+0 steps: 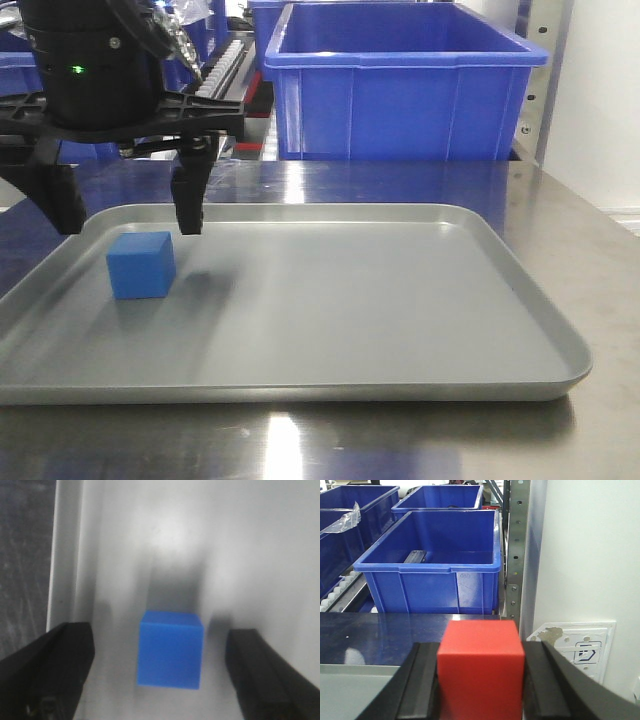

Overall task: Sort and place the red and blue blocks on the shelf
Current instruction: 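Lower the left gripper around the blue cube and close it, then lift the blue cube off the tray with the left gripper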

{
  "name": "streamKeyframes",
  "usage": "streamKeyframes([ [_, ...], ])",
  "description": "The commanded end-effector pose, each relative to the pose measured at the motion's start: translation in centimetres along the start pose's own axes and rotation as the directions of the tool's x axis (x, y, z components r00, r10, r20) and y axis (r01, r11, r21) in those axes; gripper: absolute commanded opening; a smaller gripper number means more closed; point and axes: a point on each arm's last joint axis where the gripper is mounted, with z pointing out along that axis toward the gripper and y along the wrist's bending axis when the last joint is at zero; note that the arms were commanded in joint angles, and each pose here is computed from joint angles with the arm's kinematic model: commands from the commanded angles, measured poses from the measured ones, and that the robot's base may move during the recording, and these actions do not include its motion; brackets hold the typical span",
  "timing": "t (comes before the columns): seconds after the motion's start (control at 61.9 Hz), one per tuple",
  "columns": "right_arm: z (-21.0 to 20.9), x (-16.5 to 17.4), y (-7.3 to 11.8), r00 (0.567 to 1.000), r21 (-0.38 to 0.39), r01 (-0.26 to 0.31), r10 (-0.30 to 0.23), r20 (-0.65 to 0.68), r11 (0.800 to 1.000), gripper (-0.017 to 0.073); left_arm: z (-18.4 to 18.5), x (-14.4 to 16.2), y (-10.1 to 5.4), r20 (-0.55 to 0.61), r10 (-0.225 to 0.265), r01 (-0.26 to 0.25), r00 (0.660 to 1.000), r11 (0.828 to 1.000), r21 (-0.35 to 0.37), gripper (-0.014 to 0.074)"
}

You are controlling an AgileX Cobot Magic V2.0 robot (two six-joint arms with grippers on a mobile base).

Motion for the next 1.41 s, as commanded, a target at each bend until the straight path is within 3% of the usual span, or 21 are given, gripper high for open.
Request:
streamKeyframes([
  [0.0, -0.1, -1.7, 0.0, 0.993, 0.004, 0.020, -0.020, 0.113, 1.000, 0.0056, -1.8, -0.6, -0.3, 0.059, 0.000, -0.004, 0.998, 0.998, 0.070, 0.0585],
  [0.501, -0.1, -1.7, 0.0, 0.994, 0.004, 0.020, -0.020, 0.112, 1.000, 0.0056, 0.7, 0.1, -0.3, -0.008, 0.025, -0.025, 1.000, 0.999, 0.032, 0.0585],
  [0.824, -0.1, -1.7, 0.0, 0.994, 0.004, 0.020, -0.020, 0.112, 1.000, 0.0056, 0.8, 0.1, -0.6, -0.003, 0.010, -0.010, 1.000, 0.998, 0.068, 0.0578],
  [1.115, -0.1, -1.7, 0.0, 0.994, 0.004, 0.020, -0.020, 0.112, 1.000, 0.0056, 0.8, 0.1, -0.6, -0.008, 0.010, -0.010, 1.000, 0.998, 0.063, 0.0385],
  [1.357, -0.1, -1.7, 0.0, 0.994, 0.004, 0.020, -0.020, 0.112, 1.000, 0.0056, 0.6, 0.2, -0.4, -0.010, 0.014, -0.013, 1.000, 0.999, 0.053, 0.0123],
  [1.39, -0.1, -1.7, 0.0, 0.994, 0.004, 0.020, -0.020, 0.112, 1.000, 0.0056, 0.3, 0.2, -0.4, -0.005, 0.012, -0.012, 1.000, 0.998, 0.057, 0.0119],
])
